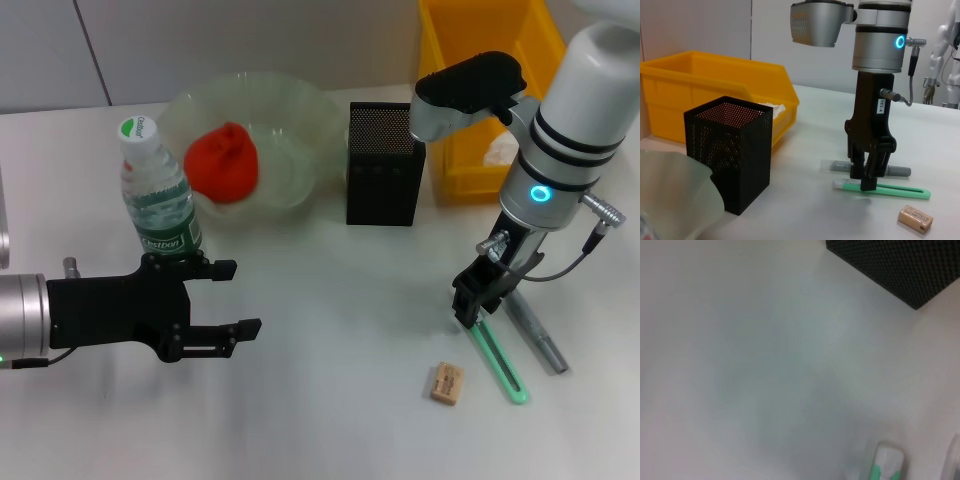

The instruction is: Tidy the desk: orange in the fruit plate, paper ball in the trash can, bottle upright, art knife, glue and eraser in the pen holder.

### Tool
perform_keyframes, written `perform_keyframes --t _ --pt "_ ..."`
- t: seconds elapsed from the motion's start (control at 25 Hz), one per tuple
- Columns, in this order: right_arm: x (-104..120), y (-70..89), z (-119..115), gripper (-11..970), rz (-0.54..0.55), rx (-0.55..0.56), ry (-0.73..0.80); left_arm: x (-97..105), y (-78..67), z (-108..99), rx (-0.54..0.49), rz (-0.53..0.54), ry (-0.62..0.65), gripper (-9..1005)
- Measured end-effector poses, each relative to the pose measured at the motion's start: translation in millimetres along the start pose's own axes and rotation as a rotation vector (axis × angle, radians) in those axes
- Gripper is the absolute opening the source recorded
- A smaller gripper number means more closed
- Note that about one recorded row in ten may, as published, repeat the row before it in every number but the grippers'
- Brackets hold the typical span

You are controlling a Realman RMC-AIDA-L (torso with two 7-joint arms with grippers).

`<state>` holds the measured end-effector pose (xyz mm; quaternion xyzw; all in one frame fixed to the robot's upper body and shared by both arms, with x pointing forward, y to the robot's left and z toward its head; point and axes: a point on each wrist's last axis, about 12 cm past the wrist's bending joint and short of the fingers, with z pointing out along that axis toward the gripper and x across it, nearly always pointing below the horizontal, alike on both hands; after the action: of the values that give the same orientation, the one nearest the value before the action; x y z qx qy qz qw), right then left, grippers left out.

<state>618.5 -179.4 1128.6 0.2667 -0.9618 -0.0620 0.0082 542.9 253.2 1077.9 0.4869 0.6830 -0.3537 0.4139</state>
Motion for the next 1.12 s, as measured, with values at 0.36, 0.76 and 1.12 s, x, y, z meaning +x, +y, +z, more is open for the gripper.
perform_keyframes --t 0.36,0.76,1.12 --pt "0.2 -0.1 0.5 328 -0.001 0.000 0.001 0.0 0.1 -0.2 -0.001 0.000 -0.001 800" --pt "0.1 0.8 1.4 319 -0.009 -0.010 -0.001 0.0 0.1 -0.1 -0.001 0.000 -0.001 799" --pt "0.8 1.4 3.2 308 -0.026 0.005 0.010 -1.2 0.8 0.5 -0.001 0.004 -0.003 800"
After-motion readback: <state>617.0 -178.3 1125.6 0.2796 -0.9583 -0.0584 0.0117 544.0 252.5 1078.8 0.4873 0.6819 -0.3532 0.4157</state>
